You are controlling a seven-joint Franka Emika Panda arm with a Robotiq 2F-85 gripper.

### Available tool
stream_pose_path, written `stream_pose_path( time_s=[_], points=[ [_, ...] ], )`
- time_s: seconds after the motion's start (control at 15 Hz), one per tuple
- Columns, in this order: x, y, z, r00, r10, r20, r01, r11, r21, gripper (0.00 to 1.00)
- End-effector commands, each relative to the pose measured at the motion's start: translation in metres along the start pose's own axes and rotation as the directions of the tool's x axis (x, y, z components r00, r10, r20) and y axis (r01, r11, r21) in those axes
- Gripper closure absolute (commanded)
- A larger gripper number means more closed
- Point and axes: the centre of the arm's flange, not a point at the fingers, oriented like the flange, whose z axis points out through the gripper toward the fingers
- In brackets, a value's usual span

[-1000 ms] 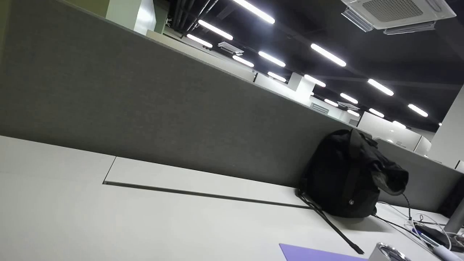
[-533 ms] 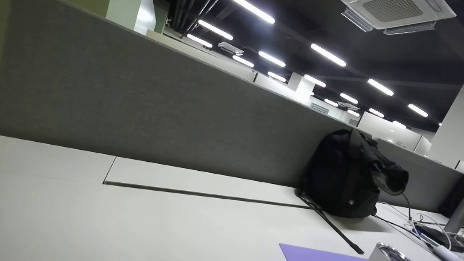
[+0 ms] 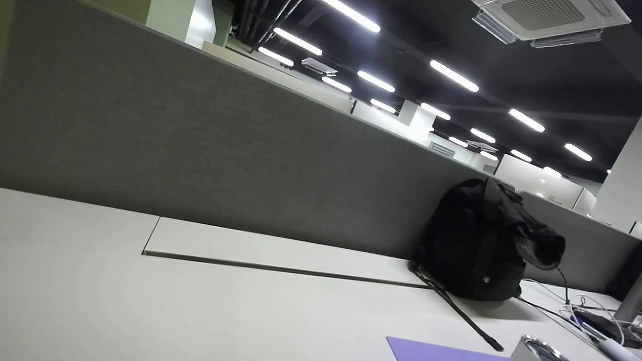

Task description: Close the opening on the thermal cup

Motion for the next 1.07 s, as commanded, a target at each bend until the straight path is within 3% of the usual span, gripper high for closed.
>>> stream_pose_path(
  time_s=[0.0, 0.2, 0.27, 1.0],
  points=[
    [-0.007, 0.034, 0.063, 0.996, -0.093, 0.003, 0.093, 0.987, -0.128, 0.00],
    [-0.016, 0.065, 0.101, 0.996, -0.077, 0.052, 0.088, 0.958, -0.274, 0.00],
    [-0.019, 0.050, 0.078, 0.993, -0.113, 0.029, 0.116, 0.973, -0.198, 0.00],
    [-0.019, 0.049, 0.081, 0.992, -0.125, 0.031, 0.129, 0.971, -0.200, 0.00]
  ],
)
